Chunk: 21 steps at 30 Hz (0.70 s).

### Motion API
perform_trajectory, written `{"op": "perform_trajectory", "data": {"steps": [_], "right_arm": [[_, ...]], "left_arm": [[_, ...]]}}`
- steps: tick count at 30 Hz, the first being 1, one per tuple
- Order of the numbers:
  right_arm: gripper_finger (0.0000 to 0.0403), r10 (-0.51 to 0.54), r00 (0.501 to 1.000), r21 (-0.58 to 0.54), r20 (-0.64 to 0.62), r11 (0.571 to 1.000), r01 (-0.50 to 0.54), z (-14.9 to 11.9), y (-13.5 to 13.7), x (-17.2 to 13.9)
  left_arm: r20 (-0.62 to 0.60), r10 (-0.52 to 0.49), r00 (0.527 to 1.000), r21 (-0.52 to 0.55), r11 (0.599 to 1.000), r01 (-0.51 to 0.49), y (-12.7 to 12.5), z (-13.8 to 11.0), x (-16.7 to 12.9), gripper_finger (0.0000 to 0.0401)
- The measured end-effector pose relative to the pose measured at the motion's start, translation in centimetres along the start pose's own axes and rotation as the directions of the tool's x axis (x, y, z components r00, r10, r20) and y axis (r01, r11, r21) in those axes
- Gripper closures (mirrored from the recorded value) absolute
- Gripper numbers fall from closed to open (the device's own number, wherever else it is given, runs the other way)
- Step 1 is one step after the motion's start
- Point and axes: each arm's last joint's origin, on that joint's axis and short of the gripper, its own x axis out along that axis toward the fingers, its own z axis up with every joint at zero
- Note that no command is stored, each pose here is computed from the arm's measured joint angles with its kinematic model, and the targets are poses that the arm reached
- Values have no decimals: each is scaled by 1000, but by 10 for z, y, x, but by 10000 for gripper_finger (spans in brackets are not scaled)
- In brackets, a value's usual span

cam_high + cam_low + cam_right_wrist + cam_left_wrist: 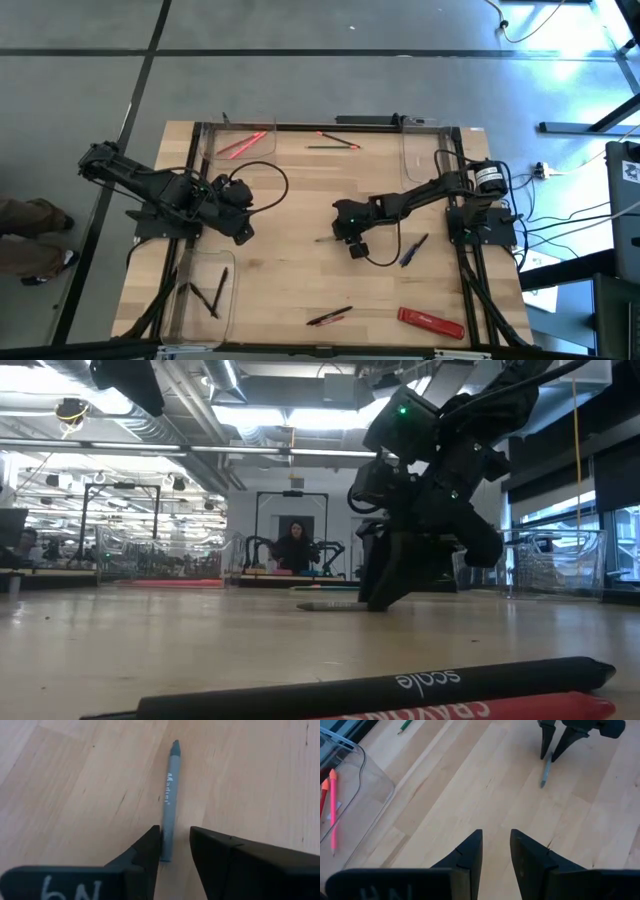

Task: Sort crayons/erasers/pens/pencils in bins
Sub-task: Put the gray crayon into the top right transparent bin

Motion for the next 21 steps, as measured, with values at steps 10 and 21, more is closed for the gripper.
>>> {"op": "perform_trajectory", "data": {"steps": [10, 21], "right_arm": [[329, -2, 1000, -2, -2, 1000, 2, 0, 0, 0], [364, -3, 1000, 1, -3, 1000, 3, -1, -1, 0]], "left_arm": [[0, 0, 1000, 0, 1000, 0, 0, 0, 0, 309], [0, 0, 1000, 0, 1000, 0, 0, 0, 0, 309]]}}
